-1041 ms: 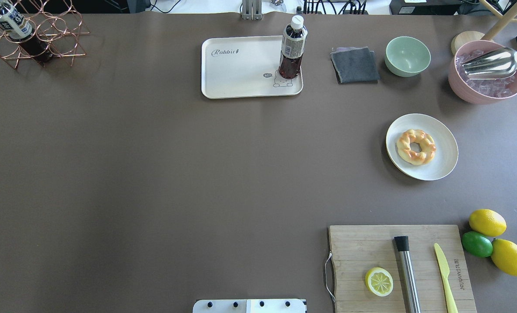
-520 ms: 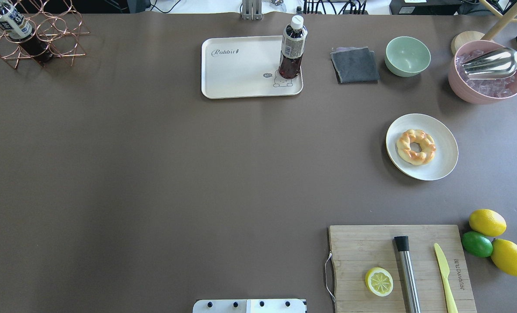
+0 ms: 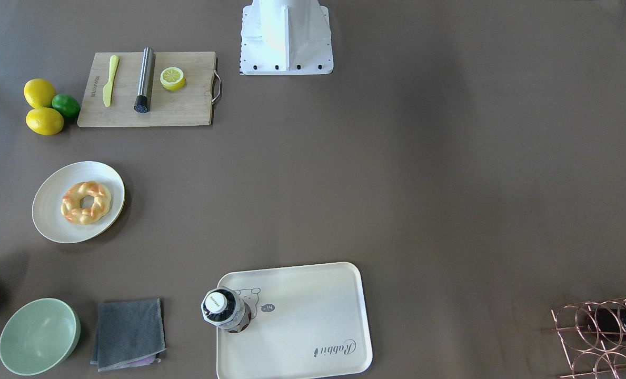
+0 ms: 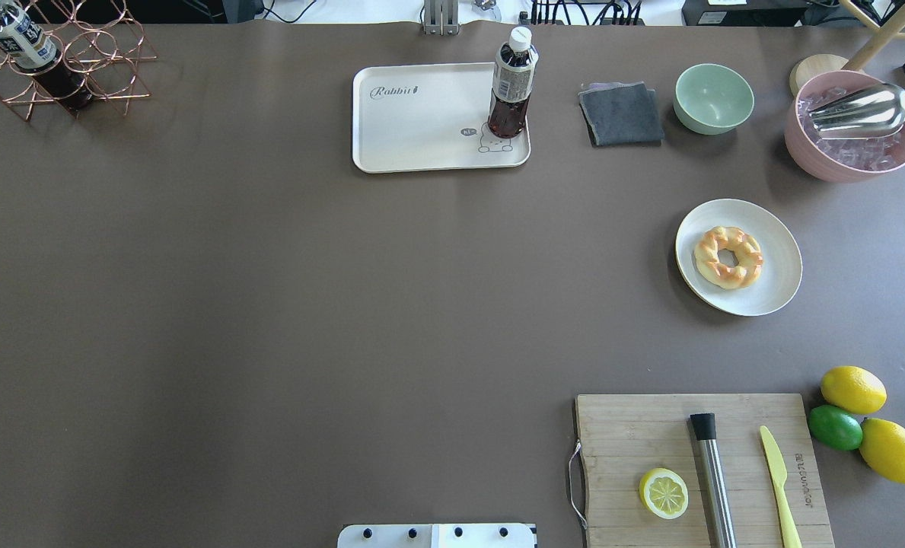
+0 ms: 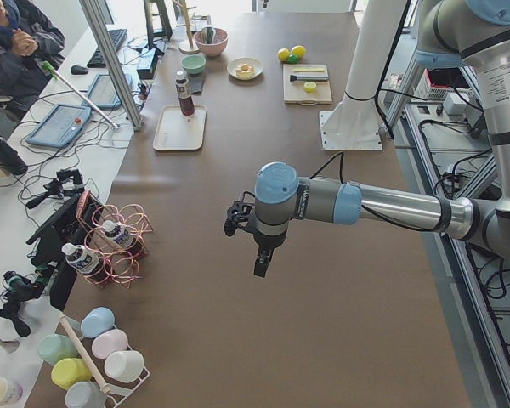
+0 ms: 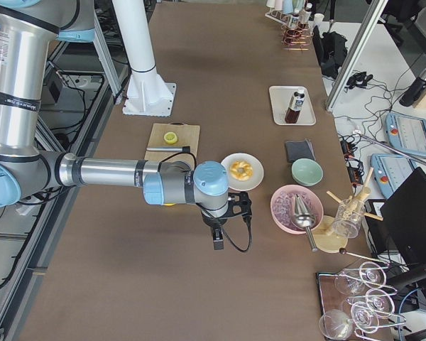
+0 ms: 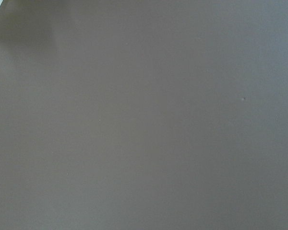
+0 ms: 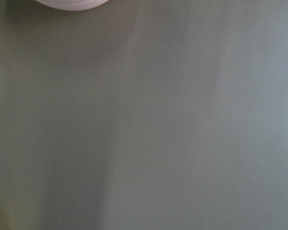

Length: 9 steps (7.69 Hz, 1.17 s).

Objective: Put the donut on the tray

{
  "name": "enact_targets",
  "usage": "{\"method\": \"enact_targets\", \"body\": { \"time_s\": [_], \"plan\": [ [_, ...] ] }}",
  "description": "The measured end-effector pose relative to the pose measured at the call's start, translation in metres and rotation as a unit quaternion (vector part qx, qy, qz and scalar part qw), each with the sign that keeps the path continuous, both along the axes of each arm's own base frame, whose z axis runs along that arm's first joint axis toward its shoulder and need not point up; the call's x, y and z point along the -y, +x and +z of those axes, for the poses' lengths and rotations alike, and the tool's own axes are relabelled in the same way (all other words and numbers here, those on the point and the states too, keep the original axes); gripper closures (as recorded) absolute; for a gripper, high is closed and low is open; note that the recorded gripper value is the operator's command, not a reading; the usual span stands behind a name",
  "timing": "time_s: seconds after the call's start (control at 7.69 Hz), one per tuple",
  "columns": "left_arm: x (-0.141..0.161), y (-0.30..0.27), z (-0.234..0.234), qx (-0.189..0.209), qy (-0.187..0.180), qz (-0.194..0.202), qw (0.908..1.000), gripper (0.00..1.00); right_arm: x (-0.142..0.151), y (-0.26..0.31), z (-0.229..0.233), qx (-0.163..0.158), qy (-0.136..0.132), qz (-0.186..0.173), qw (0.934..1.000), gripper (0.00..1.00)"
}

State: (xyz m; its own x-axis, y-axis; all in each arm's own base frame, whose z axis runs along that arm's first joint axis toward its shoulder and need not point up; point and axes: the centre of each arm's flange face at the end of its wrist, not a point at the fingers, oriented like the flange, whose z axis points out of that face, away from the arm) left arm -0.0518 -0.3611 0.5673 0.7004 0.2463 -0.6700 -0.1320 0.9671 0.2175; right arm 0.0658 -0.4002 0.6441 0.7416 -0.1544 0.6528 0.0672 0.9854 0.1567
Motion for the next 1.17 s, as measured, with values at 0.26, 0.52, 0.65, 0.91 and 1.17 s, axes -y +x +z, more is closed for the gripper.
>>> {"method": "enact_targets", "body": {
  "time_s": [0.26,0.52,0.65,0.91,1.17],
  "plan": [
    [-0.001,0.000,0.001,0.000,-0.001,0.000,1.0000,0.03,0.011,-0.034,-0.009,0.000,0.031,-0.037,0.9988,0.00],
    [-0.004,0.000,0.003,-0.001,-0.005,0.000,1.0000,0.03,0.033,-0.092,-0.031,0.010,0.030,-0.045,0.9985,0.00],
    [-0.005,0.000,0.004,-0.001,-0.006,0.000,1.0000,0.03,0.042,-0.123,-0.043,0.014,0.026,-0.035,0.9990,0.00],
    [-0.005,0.000,0.005,-0.001,-0.007,0.000,1.0000,0.03,0.063,-0.174,-0.056,0.029,0.015,-0.015,0.9994,0.01],
    [-0.005,0.001,0.007,-0.001,-0.009,0.000,1.0000,0.03,0.091,-0.218,-0.053,0.049,-0.020,0.021,0.9984,0.11]
  ]
}}
